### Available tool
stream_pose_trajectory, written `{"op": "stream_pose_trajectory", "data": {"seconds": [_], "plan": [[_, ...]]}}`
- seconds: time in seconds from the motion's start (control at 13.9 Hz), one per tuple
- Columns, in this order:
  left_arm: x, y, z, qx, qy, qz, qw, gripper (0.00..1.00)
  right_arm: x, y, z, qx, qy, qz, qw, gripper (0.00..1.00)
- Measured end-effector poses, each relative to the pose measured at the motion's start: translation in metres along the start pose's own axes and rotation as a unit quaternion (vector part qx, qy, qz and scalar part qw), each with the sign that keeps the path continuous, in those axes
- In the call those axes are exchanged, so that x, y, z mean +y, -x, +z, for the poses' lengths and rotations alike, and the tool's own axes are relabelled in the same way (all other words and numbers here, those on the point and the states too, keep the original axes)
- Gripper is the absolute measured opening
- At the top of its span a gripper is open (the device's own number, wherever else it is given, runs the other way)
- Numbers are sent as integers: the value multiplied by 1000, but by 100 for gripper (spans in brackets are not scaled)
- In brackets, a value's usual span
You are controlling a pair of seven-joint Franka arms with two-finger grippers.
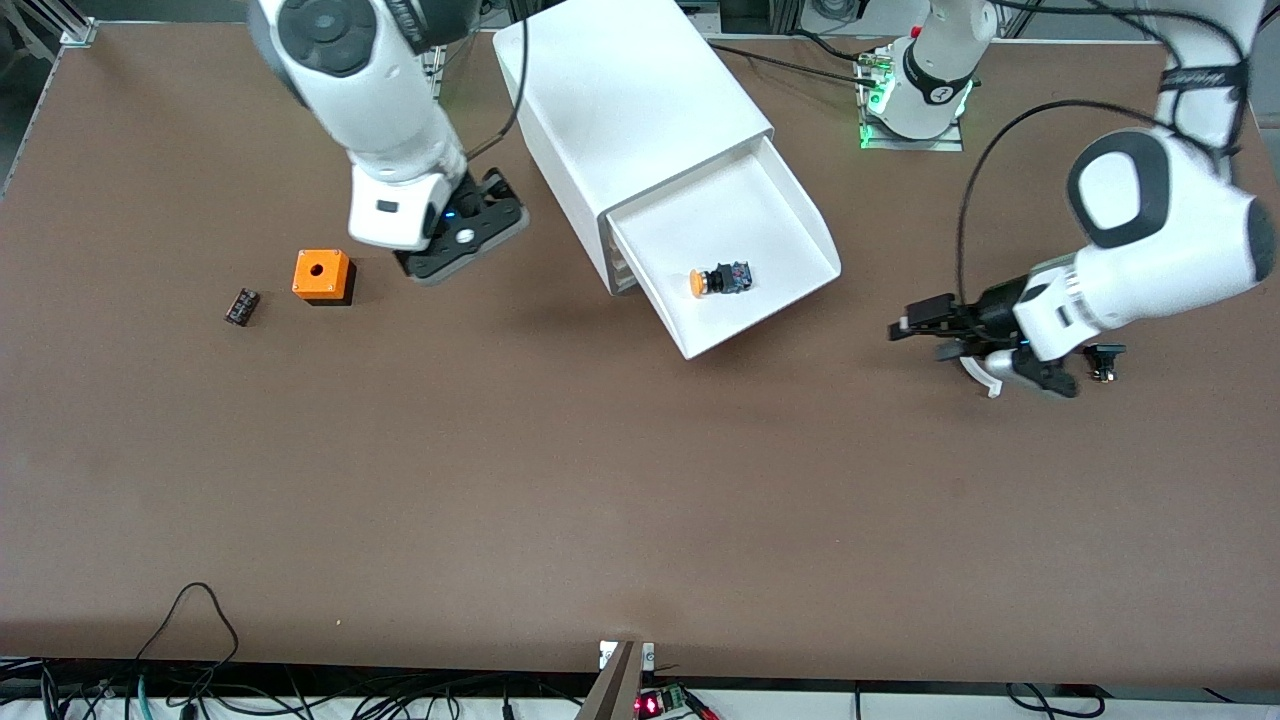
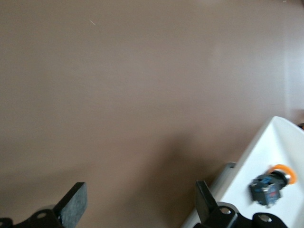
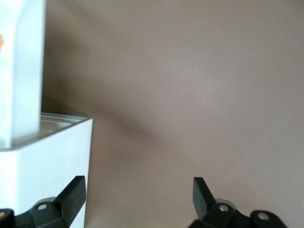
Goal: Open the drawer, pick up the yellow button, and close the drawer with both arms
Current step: 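Release the drawer with the left gripper while the right gripper reaches the drawer, then lower the right gripper into the drawer and grasp the orange button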
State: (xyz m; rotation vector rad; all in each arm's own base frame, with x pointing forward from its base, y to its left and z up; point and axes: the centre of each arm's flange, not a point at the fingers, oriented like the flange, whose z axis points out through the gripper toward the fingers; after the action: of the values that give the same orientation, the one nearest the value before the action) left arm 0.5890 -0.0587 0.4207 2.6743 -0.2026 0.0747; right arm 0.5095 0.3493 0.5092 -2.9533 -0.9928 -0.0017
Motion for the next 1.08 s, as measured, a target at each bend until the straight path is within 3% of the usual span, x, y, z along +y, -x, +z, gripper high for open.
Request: {"op": "stream_pose_trajectory", "data": {"seconds": [0.29,0.5,0.86,1.08], "plan": [[22,19,-83,-12,-142,72,987,100,-75,-49,20,37,-12,-121,992,100],[47,39,-140,-23,-212,23,977,100,-126,-84,32,75,-37,-198,977,100],[51,46,-169,-17,-239,-53,969,100,-163,-119,35,129,-63,-306,941,100],[46,45,-166,-20,-238,-57,969,100,-183,-130,62,139,-70,-356,922,100]]}}
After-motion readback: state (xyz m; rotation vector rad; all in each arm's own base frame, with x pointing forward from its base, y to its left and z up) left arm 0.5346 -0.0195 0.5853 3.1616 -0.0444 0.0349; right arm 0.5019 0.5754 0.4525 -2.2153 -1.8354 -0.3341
